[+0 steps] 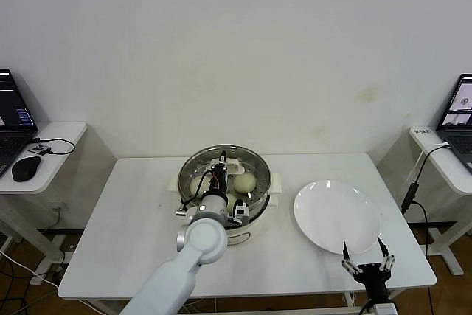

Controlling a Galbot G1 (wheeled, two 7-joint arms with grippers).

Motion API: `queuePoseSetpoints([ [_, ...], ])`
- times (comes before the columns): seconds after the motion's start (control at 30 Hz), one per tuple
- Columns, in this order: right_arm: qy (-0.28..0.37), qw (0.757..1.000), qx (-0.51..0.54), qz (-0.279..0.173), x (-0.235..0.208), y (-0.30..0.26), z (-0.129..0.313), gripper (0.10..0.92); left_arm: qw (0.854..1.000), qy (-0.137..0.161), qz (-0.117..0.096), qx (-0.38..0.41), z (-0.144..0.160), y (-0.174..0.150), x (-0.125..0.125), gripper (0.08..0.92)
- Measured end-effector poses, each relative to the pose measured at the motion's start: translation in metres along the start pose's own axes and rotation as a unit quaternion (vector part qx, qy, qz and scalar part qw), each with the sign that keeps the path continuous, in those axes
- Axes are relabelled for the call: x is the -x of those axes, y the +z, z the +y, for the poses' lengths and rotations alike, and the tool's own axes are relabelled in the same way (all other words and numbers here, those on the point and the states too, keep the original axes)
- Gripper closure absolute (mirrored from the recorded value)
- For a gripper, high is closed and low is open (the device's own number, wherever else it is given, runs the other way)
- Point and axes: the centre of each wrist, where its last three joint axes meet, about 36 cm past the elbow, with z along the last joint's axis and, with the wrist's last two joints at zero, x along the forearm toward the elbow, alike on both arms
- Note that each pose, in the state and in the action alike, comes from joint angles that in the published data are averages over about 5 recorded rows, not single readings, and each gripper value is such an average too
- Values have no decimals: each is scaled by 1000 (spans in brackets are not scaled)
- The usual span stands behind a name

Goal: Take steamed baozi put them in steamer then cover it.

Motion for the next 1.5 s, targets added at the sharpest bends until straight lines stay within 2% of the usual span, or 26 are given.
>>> queuePoseSetpoints([
  [0.47,-4,1000,-3,1,0,1,0,200,1000,5,6,-10,-9,-1,3,864],
  [0.57,-5,1000,-4,1,0,1,1,200,1000,4,7,-17,-10,-1,1,833],
  [1.0,-11,1000,-9,1,-1,1,1,200,999,-12,11,-39,-5,6,-12,469],
  [1.27,-13,1000,-12,0,-3,1,0,199,997,-25,8,-66,1,18,-40,238],
  [1.37,-15,1000,-12,-1,-4,1,-2,200,996,-30,4,-86,5,24,-58,188],
  [1.5,-18,1000,-12,-4,-4,1,-4,199,991,-36,0,-130,11,36,-85,178],
])
